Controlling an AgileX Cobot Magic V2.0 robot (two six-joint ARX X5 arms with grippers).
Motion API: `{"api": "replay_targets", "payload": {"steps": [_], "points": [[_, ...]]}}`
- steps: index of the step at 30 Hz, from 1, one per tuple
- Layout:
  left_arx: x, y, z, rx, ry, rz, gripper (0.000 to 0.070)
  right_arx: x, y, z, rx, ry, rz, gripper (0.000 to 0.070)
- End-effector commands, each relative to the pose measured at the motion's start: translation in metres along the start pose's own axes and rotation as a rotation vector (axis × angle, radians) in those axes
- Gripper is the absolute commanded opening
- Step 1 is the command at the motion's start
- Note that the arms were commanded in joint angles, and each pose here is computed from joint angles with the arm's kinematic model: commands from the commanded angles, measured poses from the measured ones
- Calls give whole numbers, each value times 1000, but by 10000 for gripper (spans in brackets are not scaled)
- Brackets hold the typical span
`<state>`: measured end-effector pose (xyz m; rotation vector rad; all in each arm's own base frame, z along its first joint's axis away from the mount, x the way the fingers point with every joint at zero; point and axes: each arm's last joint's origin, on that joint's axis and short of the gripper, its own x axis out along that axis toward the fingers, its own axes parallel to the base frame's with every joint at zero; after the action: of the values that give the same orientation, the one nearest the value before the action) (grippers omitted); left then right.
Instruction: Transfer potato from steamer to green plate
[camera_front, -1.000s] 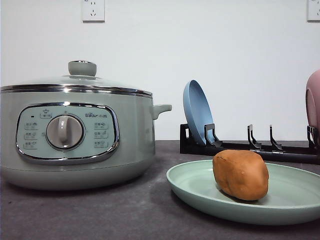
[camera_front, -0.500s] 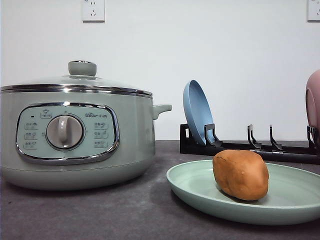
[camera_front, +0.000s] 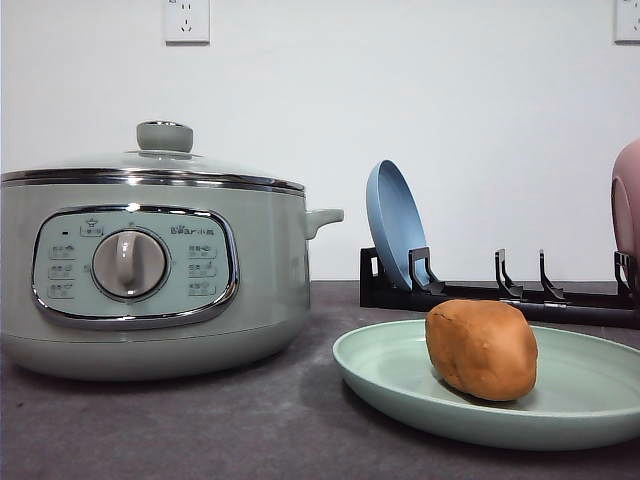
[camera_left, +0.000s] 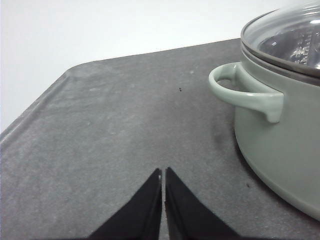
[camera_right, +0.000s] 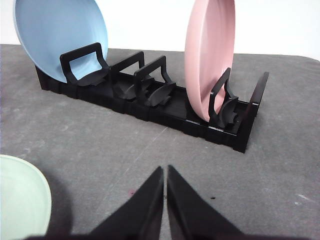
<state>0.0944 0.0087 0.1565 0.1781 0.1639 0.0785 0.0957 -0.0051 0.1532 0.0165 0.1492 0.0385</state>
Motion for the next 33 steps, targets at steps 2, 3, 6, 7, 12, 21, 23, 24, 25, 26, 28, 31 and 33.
{"api": "replay_targets", "payload": {"steps": [2,3,6,7,12,21,23,24,25,26,28,31,33], "points": [[2,-1,-7,4,24,0,3,0,0,-1,0,-5,-2,0],[2,-1,-7,4,24,0,3,0,0,-1,0,-5,-2,0],[2,-1,-7,4,24,0,3,0,0,-1,0,-5,-2,0],[2,-1,-7,4,24,0,3,0,0,-1,0,-5,-2,0],[2,-1,-7,4,24,0,3,0,0,-1,0,-5,-2,0],[2,-1,-7,4,24,0,3,0,0,-1,0,-5,-2,0],[2,-1,-7,4,24,0,3,0,0,-1,0,-5,-2,0],[2,-1,-7,4,24,0,3,0,0,-1,0,-5,-2,0],[2,-1,-7,4,24,0,3,0,0,-1,0,-5,-2,0],[2,-1,-7,4,24,0,3,0,0,-1,0,-5,-2,0],[2,-1,-7,4,24,0,3,0,0,-1,0,-5,-2,0],[2,-1,-7,4,24,0,3,0,0,-1,0,-5,-2,0],[2,-1,-7,4,24,0,3,0,0,-1,0,-5,-2,0]]}}
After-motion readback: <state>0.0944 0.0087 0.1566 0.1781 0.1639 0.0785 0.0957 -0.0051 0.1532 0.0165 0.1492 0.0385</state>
